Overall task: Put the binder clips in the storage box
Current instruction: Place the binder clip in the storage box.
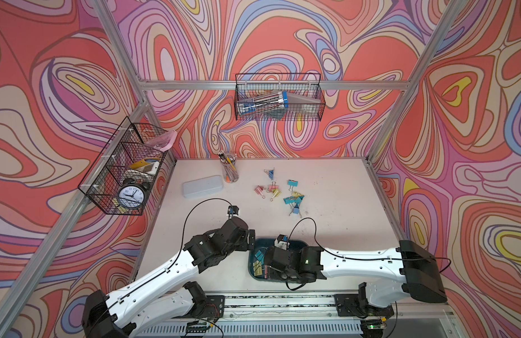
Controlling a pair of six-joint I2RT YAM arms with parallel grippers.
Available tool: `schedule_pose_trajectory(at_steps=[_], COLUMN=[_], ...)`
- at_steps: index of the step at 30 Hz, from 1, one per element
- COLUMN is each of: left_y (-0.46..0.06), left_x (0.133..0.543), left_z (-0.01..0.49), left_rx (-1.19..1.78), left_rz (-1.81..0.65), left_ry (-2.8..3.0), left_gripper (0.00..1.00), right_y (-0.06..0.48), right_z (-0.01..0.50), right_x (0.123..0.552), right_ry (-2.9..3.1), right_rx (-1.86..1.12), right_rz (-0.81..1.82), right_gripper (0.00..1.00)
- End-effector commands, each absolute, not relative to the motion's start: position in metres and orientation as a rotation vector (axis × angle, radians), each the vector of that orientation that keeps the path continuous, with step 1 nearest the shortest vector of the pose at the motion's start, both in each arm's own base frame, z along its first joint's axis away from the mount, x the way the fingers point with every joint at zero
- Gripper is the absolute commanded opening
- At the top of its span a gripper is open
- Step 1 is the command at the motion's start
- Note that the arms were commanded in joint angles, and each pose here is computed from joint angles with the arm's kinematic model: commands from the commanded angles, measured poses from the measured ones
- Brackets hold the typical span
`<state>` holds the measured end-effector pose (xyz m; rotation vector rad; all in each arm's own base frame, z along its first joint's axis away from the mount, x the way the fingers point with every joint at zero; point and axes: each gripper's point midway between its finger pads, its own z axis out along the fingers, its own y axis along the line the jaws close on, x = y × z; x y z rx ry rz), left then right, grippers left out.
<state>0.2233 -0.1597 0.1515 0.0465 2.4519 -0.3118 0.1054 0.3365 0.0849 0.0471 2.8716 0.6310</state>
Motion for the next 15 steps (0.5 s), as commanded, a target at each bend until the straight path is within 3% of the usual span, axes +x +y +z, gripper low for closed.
schedule_pose_trajectory(at_steps=[1,8,15], left_y=[-0.164,-0.19,-0.224], left_x=[0.242,0.293,0.355], left_z=[0.16,0.168,0.158], left_rx=[0.032,0.032,0.026], left_rz=[-0.348,-0.394,-0.375], left_ry=[2.446,2.443,2.493], left_gripper=[0.96,0.83,0.7], right_y=[0.333,0.3,0.255], right_z=[0.091,0.144,0.199], right_x=[0.108,0.137,0.186], right_ry=[2.835,2.647,2.439], right_rx=[0.055,0.032,0.078], right_rz=[0.632,0.493,0.327], right_gripper=[0.1,0.34,0.41])
